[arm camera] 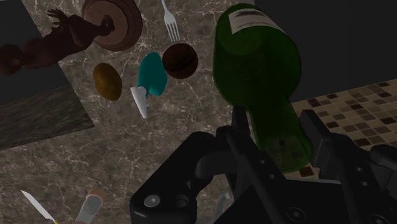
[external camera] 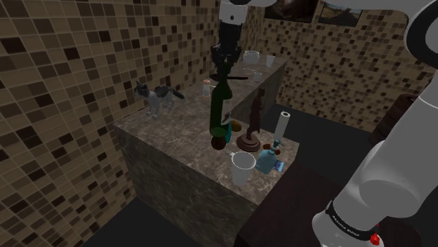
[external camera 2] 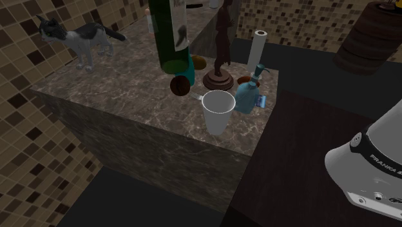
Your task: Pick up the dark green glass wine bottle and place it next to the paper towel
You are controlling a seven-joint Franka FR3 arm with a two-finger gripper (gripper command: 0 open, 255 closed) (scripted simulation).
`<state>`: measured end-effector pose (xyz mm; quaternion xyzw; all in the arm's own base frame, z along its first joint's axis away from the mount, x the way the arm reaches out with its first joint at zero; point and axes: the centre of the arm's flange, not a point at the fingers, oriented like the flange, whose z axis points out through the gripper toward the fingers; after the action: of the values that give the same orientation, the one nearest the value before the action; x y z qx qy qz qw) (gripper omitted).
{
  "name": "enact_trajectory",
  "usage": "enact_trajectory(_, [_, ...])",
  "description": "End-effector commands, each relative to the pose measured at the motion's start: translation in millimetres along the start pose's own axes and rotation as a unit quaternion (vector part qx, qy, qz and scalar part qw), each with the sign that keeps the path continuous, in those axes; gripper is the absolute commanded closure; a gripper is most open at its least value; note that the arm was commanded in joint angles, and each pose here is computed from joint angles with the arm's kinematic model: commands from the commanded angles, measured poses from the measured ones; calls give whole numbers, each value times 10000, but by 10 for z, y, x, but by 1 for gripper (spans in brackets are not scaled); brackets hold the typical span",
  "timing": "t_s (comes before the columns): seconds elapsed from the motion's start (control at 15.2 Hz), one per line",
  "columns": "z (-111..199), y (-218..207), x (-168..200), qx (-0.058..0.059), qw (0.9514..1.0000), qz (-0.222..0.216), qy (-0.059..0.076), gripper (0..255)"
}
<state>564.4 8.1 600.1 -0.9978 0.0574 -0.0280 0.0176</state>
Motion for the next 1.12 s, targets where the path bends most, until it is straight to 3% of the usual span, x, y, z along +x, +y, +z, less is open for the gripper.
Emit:
enact_trajectory(0.0, [-98,-9,-3,0,10000,0,0,255])
enact_trajectory(1.06, [-941,-41,42,0,10000,0,0,255])
